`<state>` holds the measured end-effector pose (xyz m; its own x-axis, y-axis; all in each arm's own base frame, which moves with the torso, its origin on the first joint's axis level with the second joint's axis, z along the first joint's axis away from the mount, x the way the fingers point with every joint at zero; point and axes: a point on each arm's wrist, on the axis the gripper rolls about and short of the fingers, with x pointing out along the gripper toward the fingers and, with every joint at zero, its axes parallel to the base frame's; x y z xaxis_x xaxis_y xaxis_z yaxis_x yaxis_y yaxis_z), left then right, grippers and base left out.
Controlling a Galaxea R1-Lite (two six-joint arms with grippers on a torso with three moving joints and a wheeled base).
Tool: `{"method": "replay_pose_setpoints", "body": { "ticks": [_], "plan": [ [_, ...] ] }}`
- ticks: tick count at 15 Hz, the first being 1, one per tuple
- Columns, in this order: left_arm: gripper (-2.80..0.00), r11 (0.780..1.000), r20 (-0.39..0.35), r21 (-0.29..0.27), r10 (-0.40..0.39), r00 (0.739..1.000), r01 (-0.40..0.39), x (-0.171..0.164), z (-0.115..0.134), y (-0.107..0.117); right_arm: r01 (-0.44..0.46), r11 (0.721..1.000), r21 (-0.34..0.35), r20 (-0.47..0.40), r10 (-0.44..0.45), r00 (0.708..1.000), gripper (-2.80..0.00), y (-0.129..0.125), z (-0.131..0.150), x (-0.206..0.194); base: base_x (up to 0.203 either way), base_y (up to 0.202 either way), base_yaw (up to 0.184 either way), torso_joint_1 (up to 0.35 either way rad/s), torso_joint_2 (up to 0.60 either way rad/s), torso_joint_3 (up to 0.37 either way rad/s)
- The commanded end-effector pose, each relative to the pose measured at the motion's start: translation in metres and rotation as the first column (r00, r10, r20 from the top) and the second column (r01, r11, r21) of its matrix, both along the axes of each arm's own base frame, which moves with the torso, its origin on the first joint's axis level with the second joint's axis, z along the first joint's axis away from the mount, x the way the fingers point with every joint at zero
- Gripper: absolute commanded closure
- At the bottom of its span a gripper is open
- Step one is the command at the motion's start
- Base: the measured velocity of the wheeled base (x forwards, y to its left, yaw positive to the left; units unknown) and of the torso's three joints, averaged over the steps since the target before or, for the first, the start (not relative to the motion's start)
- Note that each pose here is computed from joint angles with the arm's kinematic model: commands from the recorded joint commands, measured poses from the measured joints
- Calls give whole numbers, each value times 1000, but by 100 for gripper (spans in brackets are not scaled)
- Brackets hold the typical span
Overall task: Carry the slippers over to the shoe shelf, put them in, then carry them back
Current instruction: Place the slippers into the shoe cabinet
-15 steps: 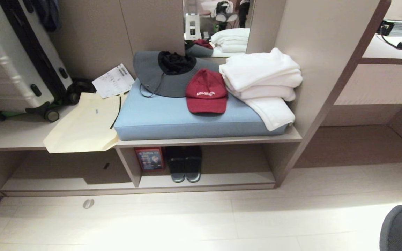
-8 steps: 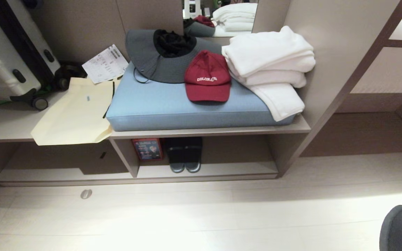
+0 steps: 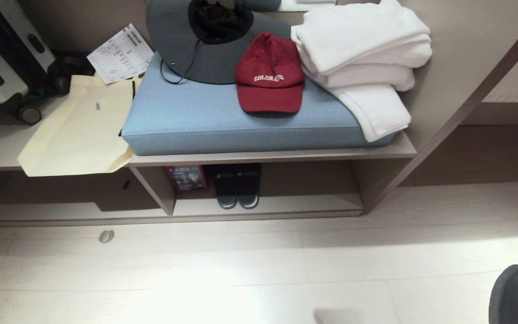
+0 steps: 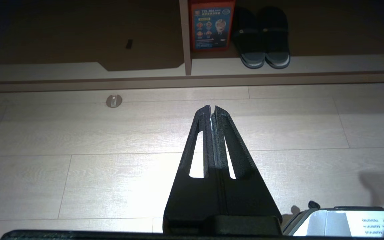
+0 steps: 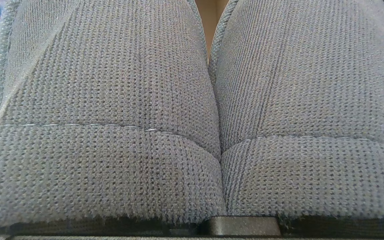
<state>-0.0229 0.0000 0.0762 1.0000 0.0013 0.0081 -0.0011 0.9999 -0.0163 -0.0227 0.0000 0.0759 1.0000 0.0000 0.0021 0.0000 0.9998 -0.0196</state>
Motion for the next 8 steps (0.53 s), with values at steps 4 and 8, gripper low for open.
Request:
{"method": "replay_pose_setpoints", "body": {
  "ticks": [4, 8],
  "plan": [
    [0, 1000, 0, -1, 2, 1000, -2, 0, 0, 0, 0, 1000, 0, -2, 0, 1000, 0, 0, 0, 0, 0, 0, 0, 3, 4, -193],
    [0, 1000, 0, -1, 1, 1000, -1, 0, 0, 0, 0, 1000, 0, -2, 0, 1000, 0, 0, 0, 0, 0, 0, 0, -1, 3, -196]
  ]
}}
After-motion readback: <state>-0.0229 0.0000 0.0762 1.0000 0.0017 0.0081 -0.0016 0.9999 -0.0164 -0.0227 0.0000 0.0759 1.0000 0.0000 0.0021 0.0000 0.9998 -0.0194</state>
